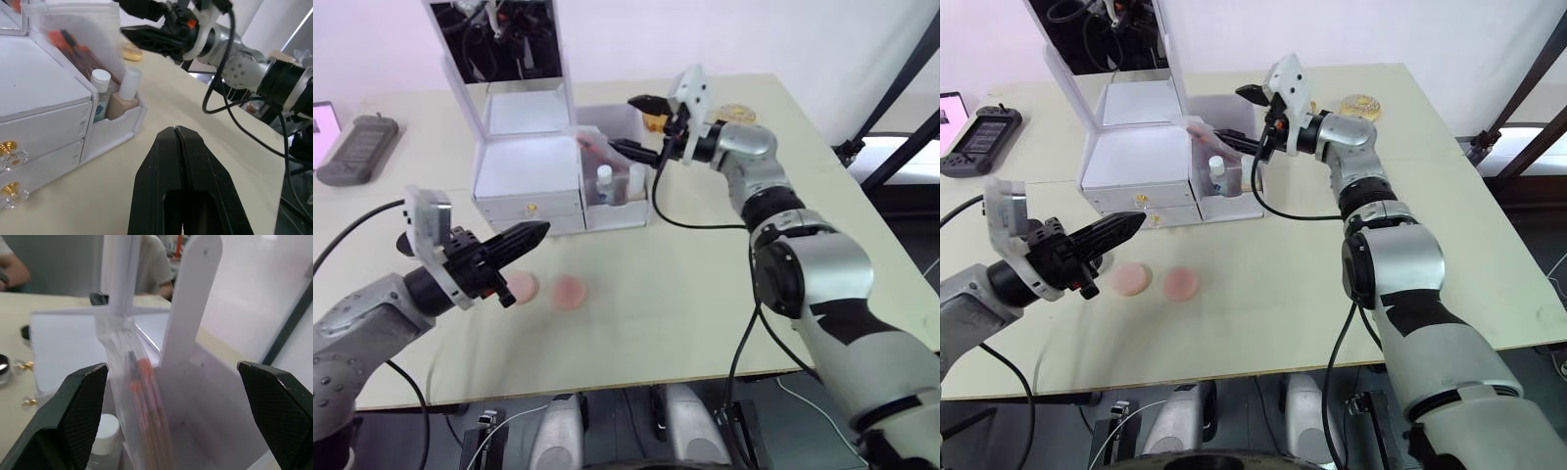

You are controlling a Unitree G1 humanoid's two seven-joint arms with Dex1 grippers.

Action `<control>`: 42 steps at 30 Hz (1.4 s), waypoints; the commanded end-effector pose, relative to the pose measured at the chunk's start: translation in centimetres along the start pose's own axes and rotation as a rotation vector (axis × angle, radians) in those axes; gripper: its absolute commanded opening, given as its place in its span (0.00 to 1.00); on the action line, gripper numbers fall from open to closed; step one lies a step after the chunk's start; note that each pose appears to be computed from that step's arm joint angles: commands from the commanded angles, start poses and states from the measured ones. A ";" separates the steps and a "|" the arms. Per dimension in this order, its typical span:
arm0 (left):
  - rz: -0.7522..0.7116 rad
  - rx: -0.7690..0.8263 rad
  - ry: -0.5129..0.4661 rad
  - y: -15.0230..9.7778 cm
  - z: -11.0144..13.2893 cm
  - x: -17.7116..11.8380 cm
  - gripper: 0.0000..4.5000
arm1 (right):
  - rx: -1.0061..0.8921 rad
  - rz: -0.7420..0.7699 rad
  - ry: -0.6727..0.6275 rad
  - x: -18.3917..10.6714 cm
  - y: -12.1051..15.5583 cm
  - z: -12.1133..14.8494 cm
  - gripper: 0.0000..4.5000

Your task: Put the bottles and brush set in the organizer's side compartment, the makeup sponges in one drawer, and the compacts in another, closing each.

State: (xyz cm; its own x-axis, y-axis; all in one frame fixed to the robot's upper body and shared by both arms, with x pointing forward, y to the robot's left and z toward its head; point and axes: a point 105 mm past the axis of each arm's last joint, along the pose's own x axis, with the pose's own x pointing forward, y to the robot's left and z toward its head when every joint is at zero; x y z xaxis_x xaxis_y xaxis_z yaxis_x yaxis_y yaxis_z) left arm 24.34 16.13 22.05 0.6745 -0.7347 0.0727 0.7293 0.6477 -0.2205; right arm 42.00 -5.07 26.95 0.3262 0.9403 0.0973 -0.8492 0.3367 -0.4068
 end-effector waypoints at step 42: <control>0.073 0.193 -0.041 2.6 1.7 0.2 0.00 | -0.353 -0.245 0.339 2.4 -2.8 -0.2 0.01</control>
State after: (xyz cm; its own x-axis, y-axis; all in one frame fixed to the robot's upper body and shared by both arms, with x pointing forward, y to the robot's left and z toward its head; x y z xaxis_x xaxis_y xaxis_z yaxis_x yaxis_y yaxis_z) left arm 26.69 18.06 22.46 0.7333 -0.6755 0.0767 0.6798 0.7306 -0.0646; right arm 45.60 -4.40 25.49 0.6796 0.7237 -0.1200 -0.5908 0.4429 -0.6744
